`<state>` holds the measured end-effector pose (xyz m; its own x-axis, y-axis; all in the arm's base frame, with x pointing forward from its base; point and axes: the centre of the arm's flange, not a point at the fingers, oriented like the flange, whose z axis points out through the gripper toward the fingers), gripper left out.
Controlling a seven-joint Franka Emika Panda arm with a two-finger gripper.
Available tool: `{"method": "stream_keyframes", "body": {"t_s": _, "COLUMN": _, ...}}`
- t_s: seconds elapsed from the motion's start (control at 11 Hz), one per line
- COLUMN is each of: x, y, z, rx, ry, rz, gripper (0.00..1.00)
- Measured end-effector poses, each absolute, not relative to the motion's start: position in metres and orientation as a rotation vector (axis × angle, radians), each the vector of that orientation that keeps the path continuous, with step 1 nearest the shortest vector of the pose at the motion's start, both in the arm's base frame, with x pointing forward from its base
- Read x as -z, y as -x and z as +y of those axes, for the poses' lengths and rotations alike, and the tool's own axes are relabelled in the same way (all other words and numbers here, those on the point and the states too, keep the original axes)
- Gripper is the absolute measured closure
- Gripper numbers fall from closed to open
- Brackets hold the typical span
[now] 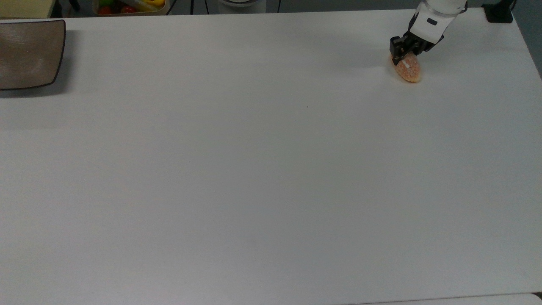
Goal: Bread is placed on a ceramic plate
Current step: 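Lift the grasped bread roll up off the table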
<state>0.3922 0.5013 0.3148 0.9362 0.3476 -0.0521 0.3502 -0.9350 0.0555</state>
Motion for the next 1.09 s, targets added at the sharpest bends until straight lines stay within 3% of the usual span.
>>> {"method": "stream_keyframes", "body": {"t_s": 0.27, "x": -0.335, "y": -0.411, "z": 0.494, "rx": 0.006, "ry": -3.055, "rz": 0.493, "gripper": 0.62}}
{"method": "stream_keyframes", "body": {"t_s": 0.64, "x": -0.376, "y": -0.486, "z": 0.42, "rx": -0.127, "ry": -3.065, "rz": 0.279, "gripper": 0.64}}
{"method": "stream_keyframes", "body": {"t_s": 1.09, "x": -0.393, "y": -0.555, "z": 0.321, "rx": -0.185, "ry": -3.019, "rz": 0.148, "gripper": 0.65}}
